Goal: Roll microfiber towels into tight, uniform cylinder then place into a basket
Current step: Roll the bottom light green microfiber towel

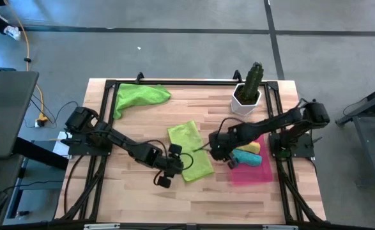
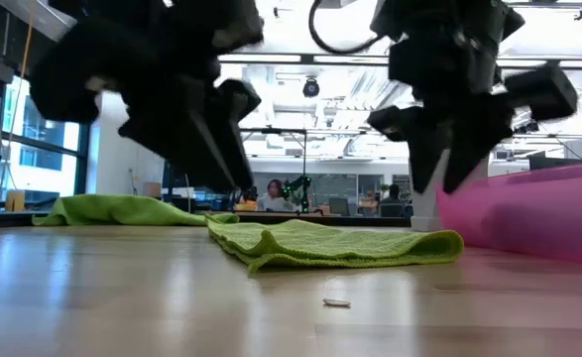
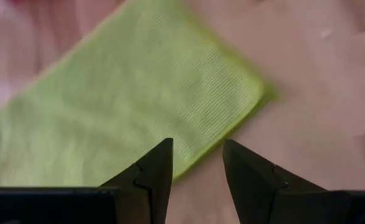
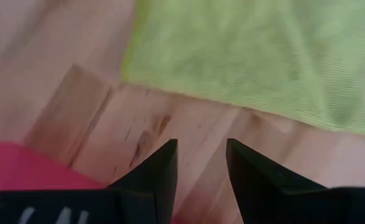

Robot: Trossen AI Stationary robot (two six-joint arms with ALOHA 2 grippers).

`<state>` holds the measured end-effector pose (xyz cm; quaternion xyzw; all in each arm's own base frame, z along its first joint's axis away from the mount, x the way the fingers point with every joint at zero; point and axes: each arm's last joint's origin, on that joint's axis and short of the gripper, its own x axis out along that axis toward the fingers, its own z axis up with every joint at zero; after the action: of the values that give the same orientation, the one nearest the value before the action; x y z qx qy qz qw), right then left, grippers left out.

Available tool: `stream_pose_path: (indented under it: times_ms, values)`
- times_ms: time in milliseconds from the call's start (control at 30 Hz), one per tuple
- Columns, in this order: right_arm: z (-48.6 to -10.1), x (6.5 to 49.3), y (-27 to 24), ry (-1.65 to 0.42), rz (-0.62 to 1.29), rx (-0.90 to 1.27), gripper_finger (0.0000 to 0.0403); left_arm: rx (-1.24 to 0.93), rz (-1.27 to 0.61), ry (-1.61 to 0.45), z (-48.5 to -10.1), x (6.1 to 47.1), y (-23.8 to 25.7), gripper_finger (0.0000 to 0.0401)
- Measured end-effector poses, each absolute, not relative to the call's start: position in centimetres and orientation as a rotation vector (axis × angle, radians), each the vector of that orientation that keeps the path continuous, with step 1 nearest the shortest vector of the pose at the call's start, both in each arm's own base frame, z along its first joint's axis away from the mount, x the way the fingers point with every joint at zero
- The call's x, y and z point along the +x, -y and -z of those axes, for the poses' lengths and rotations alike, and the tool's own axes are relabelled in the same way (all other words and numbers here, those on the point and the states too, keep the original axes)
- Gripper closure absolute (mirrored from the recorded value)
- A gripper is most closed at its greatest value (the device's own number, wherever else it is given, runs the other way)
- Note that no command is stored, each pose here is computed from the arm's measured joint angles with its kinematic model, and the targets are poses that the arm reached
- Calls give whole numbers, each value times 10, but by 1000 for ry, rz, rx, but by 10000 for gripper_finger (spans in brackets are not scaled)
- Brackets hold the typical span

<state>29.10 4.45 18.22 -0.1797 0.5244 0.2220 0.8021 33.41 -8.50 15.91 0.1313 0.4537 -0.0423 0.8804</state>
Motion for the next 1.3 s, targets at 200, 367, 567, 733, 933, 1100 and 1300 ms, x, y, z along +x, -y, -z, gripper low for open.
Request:
stream_pose_path:
  times_ms: [200, 367, 567, 733, 933, 1100, 1300]
  values:
    - [-160, 294, -69, -1171, -539, -482, 274, 344, 175, -853, -155, 339, 108, 270]
    - [-157, 295, -86, -1132, -552, -538, 274, 389, 207, -840, -136, 345, 118, 270]
    - [-157, 295, -96, -1094, -546, -594, 274, 421, 153, -853, -115, 350, 119, 270]
    - [-158, 295, -98, -1092, -522, -592, 274, 459, 175, -851, -107, 353, 120, 270]
    - [-158, 296, -98, -1095, -499, -560, 274, 448, 148, -865, -99, 354, 120, 274]
    - [-158, 296, -99, -1091, -499, -560, 274, 372, 134, -879, -97, 352, 123, 323]
    - [-161, 303, -101, -992, -528, -622, 274, 313, 117, -902, -95, 349, 127, 395]
